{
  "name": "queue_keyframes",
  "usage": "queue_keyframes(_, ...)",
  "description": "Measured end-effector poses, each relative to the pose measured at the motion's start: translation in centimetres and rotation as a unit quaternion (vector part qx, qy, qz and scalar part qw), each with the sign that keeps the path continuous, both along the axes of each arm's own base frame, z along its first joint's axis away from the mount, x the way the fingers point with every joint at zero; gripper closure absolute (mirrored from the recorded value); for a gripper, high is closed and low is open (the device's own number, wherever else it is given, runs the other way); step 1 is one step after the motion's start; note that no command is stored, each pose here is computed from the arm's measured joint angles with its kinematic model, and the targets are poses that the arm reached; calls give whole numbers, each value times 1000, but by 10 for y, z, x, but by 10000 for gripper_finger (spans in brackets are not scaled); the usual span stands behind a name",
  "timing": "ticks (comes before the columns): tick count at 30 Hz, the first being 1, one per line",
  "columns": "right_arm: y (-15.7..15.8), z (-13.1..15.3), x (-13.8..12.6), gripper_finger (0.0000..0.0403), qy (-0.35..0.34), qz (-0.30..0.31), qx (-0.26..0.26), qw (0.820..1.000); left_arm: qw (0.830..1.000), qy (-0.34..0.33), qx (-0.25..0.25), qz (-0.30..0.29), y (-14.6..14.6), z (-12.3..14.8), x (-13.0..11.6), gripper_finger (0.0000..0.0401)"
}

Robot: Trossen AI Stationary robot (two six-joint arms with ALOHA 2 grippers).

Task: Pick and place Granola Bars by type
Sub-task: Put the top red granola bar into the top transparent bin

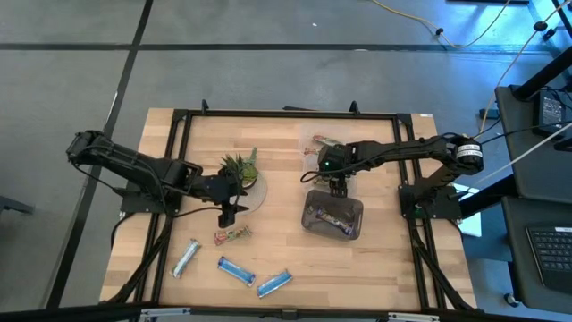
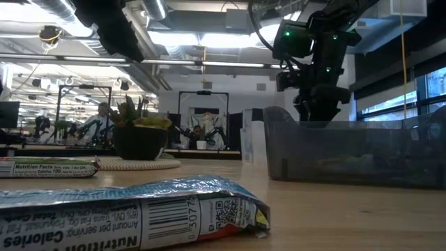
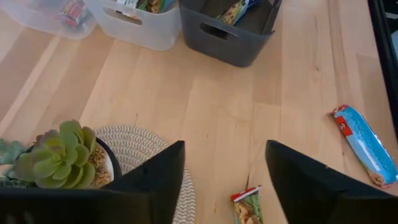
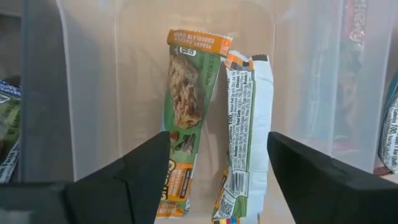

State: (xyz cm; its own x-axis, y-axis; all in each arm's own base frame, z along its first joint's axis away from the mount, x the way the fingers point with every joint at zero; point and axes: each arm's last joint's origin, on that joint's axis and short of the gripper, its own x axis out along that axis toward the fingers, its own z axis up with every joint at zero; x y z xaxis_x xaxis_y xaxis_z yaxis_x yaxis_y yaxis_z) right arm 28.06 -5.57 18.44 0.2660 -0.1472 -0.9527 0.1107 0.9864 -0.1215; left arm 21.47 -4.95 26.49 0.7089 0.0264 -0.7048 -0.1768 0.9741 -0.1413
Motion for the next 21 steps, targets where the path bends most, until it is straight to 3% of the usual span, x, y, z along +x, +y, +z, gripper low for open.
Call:
queue_keyframes(5,0,0,0,131,0,0,0,1000,1000,0,0,7,0,0,0,136)
queue_keyframes(8,0,0,0,131,0,0,0,1000,999,1,-28,19,0,0,0,123)
queue_keyframes(13,0,0,0,131,0,0,0,1000,997,6,-61,46,-1,-3,1,122)
queue_keyframes(21,0,0,0,131,0,0,0,1000,993,110,-31,-5,-32,-40,12,133)
